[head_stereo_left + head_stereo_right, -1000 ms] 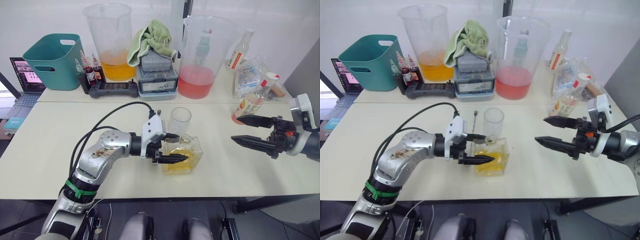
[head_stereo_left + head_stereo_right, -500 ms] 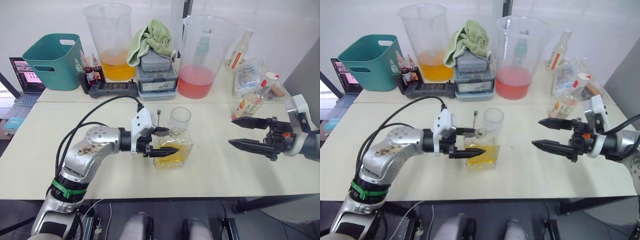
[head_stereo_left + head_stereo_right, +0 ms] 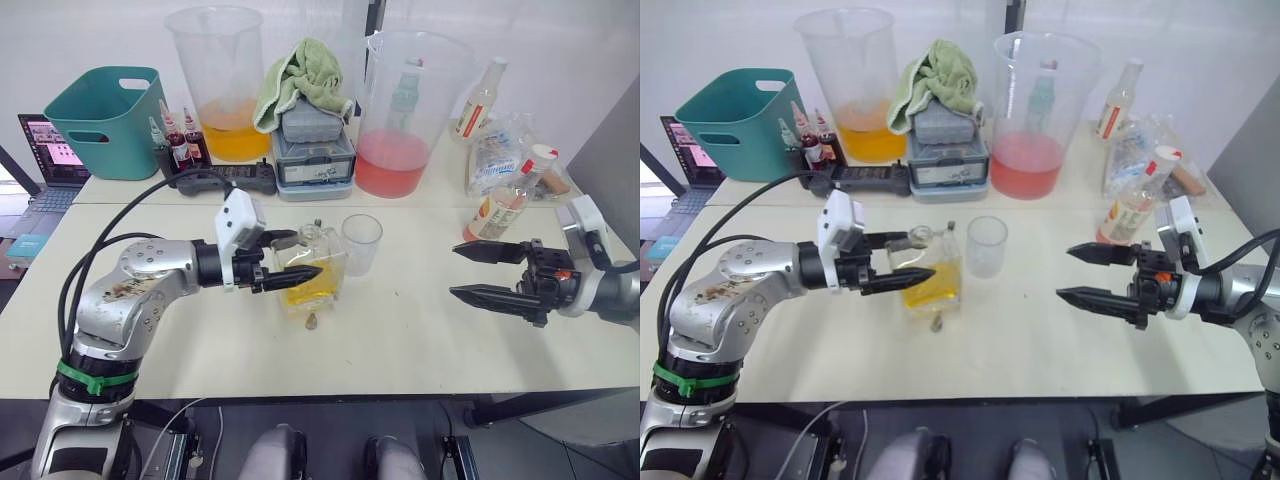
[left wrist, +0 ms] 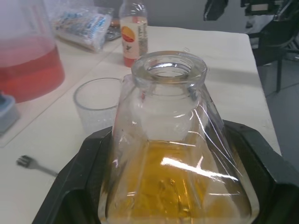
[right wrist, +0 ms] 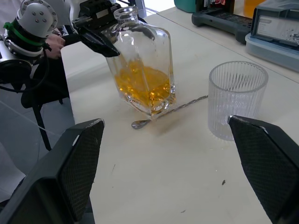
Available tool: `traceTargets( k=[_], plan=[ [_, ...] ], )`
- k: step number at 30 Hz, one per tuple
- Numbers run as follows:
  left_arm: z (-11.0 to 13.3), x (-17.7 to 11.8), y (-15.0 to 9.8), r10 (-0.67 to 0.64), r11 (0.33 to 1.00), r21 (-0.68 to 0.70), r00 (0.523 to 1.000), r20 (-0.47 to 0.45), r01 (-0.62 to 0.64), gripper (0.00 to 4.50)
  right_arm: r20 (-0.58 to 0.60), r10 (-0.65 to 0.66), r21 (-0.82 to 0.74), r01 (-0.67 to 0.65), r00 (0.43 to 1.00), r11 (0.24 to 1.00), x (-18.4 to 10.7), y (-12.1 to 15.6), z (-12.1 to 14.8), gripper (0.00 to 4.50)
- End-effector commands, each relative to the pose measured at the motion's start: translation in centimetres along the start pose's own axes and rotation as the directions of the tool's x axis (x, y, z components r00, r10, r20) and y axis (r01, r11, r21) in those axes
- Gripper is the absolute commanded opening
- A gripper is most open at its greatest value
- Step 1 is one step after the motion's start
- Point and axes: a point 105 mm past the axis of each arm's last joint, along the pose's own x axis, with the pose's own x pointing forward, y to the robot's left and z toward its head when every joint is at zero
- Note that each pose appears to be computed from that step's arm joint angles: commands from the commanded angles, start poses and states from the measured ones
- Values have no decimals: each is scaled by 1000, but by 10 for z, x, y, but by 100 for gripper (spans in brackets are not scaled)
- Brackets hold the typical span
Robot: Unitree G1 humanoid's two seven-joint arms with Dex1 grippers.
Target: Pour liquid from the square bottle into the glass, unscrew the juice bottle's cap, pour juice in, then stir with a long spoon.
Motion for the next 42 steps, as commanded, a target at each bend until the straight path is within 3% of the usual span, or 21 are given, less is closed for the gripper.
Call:
traceTargets(
  k=[1, 9, 15, 20, 29, 42],
  plan=[
    [27, -9, 20, 130, 986, 95, 987, 93, -139, 279, 25, 28, -59, -26, 999, 998, 3, 5, 12, 450],
    [35, -1, 68, 374, 893, 230, 923, 97, -386, 279, 36, 28, -59, -26, 999, 998, 8, 7, 10, 450],
    [30, 19, 91, 433, 851, 308, 900, 44, -424, 279, 41, 16, -60, -13, 999, 998, 9, 10, 7, 450],
    [35, 33, 105, 467, 805, 386, 882, 59, -451, 279, 45, -5, -62, 8, 999, 998, 9, 12, 4, 450],
    [41, 69, 102, 410, 782, 475, 907, 95, -403, 279, 45, -58, -65, 60, 997, 996, 8, 13, 3, 450],
    [55, 103, 85, 358, 566, 736, 915, 186, -371, 279, 49, -105, -59, 108, 993, 992, 8, 21, 3, 450]
  ],
)
